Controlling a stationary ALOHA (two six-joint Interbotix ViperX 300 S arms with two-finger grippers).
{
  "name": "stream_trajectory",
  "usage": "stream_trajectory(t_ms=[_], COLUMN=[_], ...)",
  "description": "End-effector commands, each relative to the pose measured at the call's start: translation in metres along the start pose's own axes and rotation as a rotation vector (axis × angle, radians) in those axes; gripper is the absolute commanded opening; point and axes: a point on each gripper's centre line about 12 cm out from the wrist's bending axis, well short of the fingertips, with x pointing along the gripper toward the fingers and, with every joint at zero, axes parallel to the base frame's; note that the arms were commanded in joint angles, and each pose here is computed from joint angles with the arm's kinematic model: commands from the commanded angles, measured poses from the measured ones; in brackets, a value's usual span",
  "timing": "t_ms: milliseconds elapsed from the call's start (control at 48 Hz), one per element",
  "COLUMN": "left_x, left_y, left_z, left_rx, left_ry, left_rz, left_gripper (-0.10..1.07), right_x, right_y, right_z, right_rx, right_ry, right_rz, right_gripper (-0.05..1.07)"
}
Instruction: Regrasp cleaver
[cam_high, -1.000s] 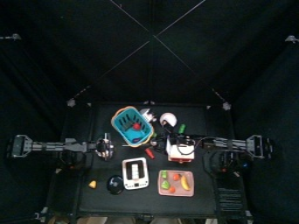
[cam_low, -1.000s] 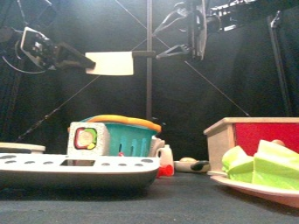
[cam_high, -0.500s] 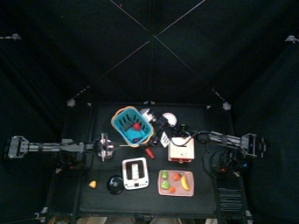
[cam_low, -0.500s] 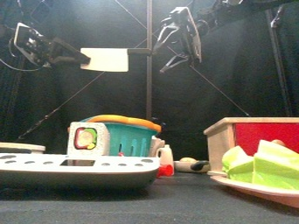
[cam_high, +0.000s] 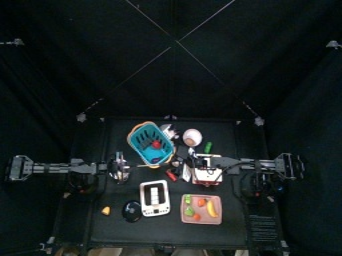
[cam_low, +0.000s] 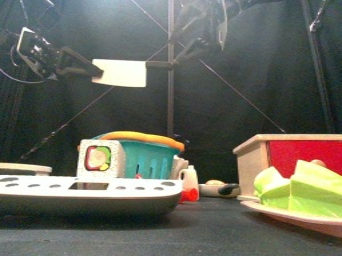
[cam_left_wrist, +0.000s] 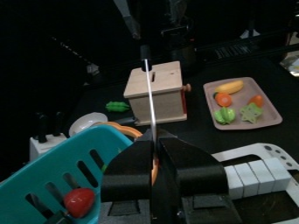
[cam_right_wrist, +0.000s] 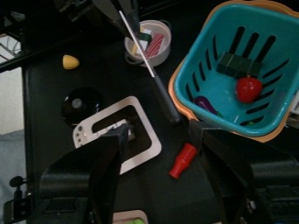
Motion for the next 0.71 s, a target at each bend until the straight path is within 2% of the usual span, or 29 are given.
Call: stream_trajectory(t_ms=[0,104,396,688], left_x=[0.003,0.005,0.011,0.012], left_y=[0.001,-0.002,-0.003,-0.003], left_z=[0.011,0.011,0.012,0.011], left_rx=[-0.001,-0.002,-0.049,-0.059], left_ry=[-0.029,-0.021,-0.004,0.004], left_rz=[-0.003,-0.014,-0.021,-0.022], left_gripper=[0.43,0.43,0.43,0.43], right_x=[-0.006,-0.002,0.026,0.035], right_y=[0.001,0.002,0.006,0.010], right_z=[0.010,0.011,-0.003,-0.005], right_rx=[-0.023,-0.049,-0.094,-0.113], right_ry=[-0.060,-0.080,-0.020,-0.007], right_rz=[0.006,0.005,-0.006,-0.005], right_gripper=[0.90,0.90,0.90,0.87])
